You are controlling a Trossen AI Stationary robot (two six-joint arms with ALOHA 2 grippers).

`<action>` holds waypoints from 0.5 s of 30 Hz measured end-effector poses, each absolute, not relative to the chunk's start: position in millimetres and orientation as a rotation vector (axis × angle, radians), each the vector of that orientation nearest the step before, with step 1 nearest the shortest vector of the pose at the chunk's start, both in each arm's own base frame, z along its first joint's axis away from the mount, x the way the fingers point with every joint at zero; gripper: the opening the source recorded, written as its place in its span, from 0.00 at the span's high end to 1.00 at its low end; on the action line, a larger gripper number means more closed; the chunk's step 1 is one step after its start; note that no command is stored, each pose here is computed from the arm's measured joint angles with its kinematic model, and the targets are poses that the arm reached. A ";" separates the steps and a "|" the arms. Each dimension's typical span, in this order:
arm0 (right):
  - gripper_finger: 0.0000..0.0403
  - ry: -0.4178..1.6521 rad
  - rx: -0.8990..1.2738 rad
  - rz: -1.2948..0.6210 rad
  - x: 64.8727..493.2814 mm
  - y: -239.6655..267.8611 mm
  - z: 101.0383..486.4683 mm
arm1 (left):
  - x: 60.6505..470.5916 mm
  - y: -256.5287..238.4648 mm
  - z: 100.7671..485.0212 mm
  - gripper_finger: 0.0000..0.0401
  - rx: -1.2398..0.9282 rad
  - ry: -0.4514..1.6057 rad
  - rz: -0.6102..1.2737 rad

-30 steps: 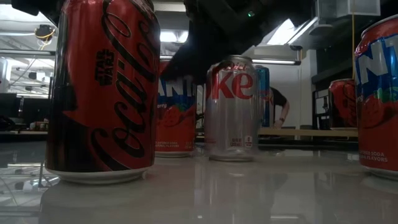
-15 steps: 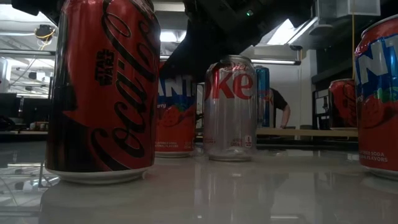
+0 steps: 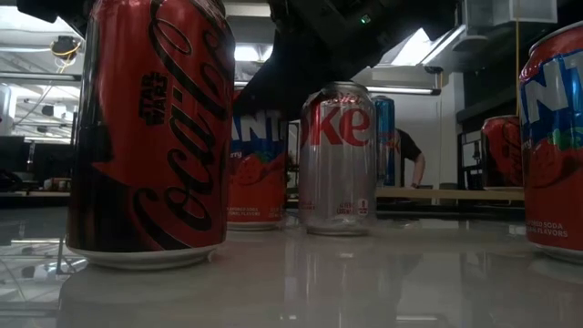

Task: Place canned beverage on shelf
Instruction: Put the orange can on the shelf

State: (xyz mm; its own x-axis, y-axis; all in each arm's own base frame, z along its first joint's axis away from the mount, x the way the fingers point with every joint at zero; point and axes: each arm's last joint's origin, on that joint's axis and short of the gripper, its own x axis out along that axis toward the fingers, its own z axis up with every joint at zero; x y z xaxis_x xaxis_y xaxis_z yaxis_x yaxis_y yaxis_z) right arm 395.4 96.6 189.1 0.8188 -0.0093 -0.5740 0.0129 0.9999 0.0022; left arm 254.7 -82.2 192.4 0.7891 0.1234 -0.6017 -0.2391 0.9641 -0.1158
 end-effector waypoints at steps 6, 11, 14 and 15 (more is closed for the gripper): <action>0.30 0.608 0.007 -0.011 395.5 96.7 189.2 | 254.2 -82.1 192.9 0.04 -0.182 0.633 0.194; 0.30 0.594 0.005 -0.003 394.5 96.6 192.7 | 246.2 -79.3 198.4 0.04 -0.171 0.661 0.197; 0.30 0.585 0.009 0.007 392.8 96.4 198.1 | 239.6 -76.9 206.1 0.04 -0.172 0.658 0.196; 0.30 0.576 0.013 0.012 392.1 96.3 201.2 | 237.7 -76.1 208.0 0.04 -0.172 0.658 0.196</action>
